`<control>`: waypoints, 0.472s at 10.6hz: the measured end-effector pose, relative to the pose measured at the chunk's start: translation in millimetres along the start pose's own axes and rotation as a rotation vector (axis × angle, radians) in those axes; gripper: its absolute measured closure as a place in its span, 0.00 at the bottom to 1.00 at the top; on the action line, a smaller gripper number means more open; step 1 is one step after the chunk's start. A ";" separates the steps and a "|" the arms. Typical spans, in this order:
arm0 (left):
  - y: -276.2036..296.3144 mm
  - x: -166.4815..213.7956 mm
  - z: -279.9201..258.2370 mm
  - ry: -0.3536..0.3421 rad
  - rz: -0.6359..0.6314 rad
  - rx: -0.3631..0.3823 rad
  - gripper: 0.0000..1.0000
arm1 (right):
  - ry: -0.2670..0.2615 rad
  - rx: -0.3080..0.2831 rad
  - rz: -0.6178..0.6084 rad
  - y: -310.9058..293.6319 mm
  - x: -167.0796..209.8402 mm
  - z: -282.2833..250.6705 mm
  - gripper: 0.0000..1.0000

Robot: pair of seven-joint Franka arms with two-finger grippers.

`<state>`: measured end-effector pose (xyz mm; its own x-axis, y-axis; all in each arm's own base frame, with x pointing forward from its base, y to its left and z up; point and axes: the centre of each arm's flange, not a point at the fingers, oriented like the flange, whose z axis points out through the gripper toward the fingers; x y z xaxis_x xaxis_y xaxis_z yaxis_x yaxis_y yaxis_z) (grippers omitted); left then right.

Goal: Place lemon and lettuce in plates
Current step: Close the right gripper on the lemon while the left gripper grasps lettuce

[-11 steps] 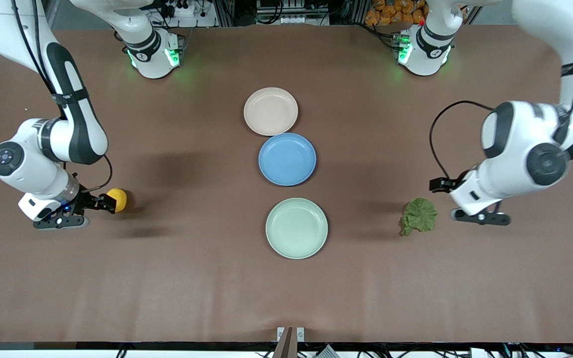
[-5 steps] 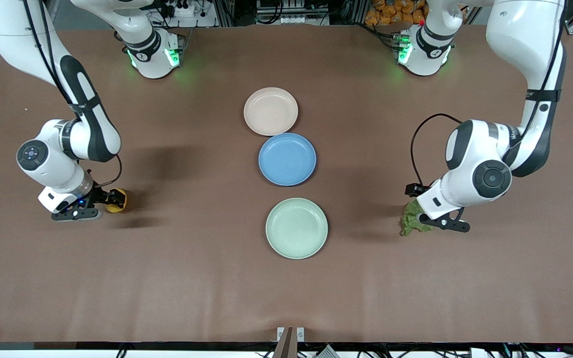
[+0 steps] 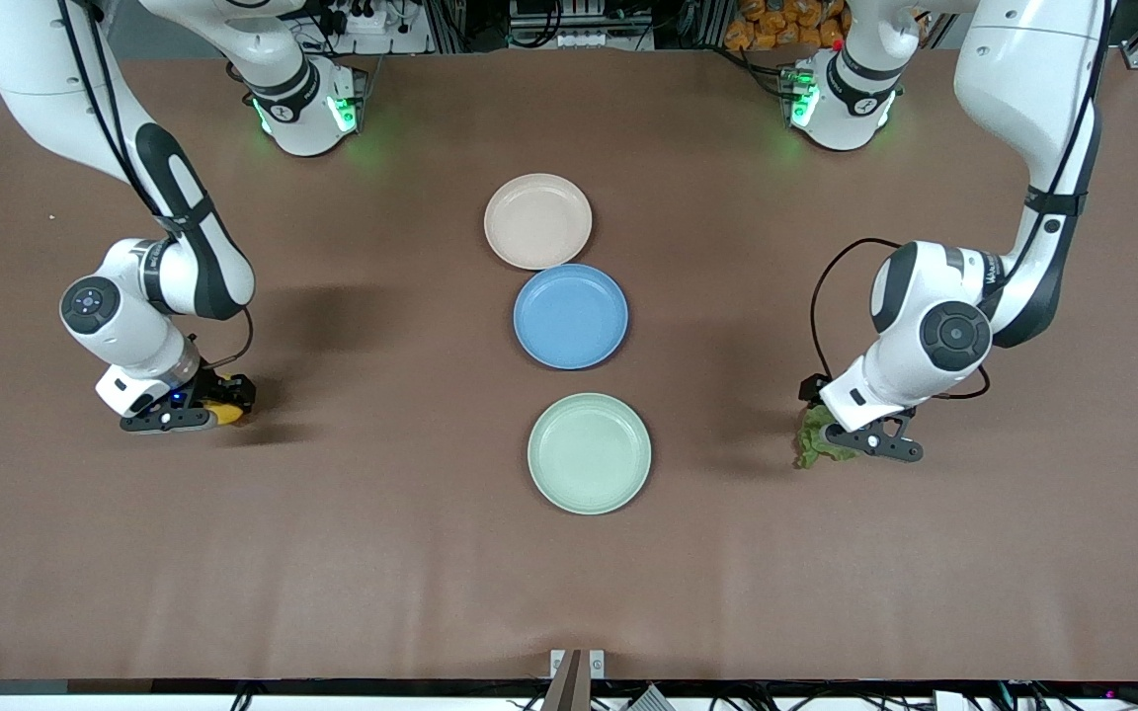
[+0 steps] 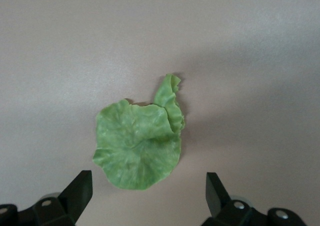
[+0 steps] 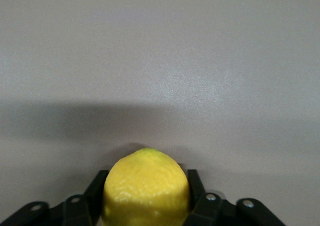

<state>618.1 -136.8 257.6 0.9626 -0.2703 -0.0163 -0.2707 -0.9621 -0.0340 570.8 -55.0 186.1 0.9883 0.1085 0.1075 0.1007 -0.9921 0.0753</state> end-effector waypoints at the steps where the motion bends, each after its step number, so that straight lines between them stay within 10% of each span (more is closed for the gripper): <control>1: 2.6 -1.9 8.2 0.002 0.030 0.011 0.00 | 0.001 0.000 0.000 -0.2 0.3 -0.2 0.33; 5: 6.3 -1.9 49.1 -0.032 0.092 0.044 0.00 | -0.011 0.005 -0.004 -2.1 5.0 -3.3 0.33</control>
<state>614.3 -140.5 208.3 0.9332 -0.3553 -0.0532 -0.3585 -0.9306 -0.0743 575.2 -52.1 189.8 0.9890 0.1122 0.0964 0.1056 -0.9919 0.0711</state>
